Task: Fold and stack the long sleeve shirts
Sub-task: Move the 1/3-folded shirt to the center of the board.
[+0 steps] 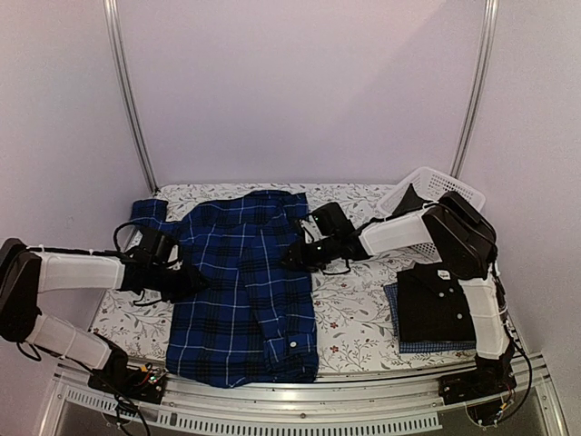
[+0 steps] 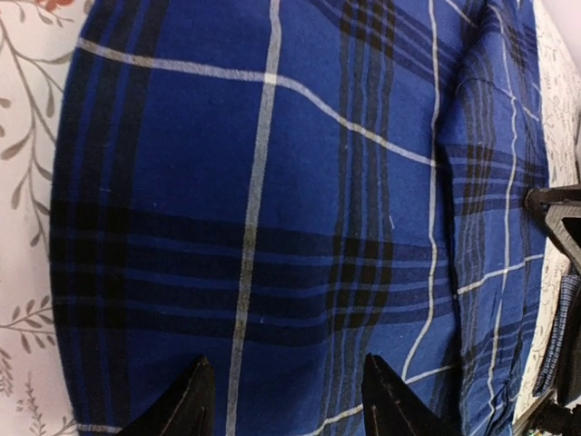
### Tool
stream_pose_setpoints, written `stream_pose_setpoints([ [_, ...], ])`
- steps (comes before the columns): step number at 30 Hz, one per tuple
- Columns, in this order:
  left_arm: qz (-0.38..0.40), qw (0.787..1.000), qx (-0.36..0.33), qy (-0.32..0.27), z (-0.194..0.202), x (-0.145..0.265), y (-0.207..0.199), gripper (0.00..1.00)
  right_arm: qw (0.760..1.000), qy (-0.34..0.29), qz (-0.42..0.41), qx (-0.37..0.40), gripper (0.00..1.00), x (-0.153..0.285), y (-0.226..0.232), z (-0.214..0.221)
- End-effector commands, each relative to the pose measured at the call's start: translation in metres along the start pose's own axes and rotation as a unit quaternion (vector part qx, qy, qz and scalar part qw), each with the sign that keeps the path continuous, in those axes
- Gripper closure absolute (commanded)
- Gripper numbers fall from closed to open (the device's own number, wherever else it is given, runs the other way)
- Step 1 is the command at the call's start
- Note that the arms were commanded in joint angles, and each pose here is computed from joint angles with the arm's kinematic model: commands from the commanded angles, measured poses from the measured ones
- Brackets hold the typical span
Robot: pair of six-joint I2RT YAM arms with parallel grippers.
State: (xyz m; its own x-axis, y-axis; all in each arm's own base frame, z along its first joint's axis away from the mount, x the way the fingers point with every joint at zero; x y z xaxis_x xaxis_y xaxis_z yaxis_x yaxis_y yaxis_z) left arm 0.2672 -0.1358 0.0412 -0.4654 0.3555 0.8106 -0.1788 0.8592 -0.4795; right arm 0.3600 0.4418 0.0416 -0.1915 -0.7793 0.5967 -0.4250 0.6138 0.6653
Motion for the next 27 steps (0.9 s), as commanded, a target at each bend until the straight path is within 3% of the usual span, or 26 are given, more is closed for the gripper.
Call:
stream_pose_setpoints([
  [1,0.009,1.0,-0.009,0.014,0.008,-0.015,-0.01,0.45,0.999,-0.007,0.021,-0.025,0.61,-0.002,-0.027,0.004],
  [20,0.02,0.997,-0.039,0.068,0.035,-0.059,-0.072,0.46,0.99,-0.043,0.102,-0.085,0.62,0.045,-0.118,-0.011],
  [27,0.014,0.997,-0.029,0.071,0.054,-0.054,-0.071,0.46,0.992,-0.04,0.1,-0.063,0.61,0.054,-0.119,-0.022],
])
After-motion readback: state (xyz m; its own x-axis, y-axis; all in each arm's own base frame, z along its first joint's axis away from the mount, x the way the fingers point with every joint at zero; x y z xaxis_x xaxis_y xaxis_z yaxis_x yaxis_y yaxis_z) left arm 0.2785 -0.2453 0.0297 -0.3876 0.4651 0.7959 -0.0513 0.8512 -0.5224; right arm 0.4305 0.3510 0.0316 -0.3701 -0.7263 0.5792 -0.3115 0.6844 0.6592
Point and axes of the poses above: each gripper's point midway between its finger pads, its own x axis back along the fingers, its own y axis along the line the jaws close on, z = x × y, the point moved 1 cm from there along x, back along the fingers, and after that the axes turned 2 degrees about x, right-handed, at the moved point
